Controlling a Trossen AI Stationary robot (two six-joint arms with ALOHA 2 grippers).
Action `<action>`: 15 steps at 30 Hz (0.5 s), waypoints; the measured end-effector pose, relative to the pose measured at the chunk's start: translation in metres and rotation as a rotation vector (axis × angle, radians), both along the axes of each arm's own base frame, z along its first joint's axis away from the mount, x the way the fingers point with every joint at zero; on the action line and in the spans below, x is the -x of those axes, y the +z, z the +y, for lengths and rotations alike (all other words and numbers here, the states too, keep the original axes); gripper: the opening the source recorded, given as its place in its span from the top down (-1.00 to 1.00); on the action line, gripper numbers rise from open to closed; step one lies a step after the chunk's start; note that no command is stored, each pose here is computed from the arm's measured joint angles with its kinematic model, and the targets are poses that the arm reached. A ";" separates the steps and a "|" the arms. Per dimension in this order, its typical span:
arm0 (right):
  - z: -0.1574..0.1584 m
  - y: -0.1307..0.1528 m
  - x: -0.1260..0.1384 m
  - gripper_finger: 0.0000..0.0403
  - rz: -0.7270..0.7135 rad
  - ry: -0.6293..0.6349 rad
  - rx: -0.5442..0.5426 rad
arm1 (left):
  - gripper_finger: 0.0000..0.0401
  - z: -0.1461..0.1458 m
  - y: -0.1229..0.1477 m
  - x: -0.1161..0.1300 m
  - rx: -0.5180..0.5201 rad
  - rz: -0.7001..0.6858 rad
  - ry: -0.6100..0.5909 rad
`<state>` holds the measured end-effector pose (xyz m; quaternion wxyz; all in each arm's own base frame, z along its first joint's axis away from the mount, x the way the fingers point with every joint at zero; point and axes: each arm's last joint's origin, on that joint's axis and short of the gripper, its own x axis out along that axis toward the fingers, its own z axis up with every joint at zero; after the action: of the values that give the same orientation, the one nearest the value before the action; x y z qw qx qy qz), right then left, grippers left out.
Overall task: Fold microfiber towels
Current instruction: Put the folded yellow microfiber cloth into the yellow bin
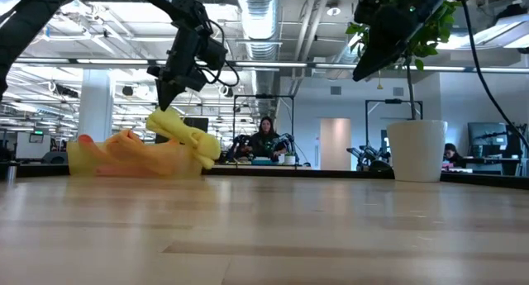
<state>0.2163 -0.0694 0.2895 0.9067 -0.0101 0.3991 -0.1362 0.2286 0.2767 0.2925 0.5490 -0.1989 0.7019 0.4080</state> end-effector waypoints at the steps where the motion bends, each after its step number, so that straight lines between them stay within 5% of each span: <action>1: -0.001 0.000 0.000 -0.10 0.000 -0.005 0.000 | 1.00 0.002 0.002 0.003 -0.008 0.003 0.007; 15: -0.008 0.003 0.000 -0.10 -0.036 -0.027 0.017 | 1.00 -0.029 -0.019 0.061 0.087 0.102 0.117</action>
<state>0.2165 -0.0773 0.2921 0.9116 -0.0099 0.3819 -0.1521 0.1678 0.2481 0.2731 0.4785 -0.2422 0.7332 0.4180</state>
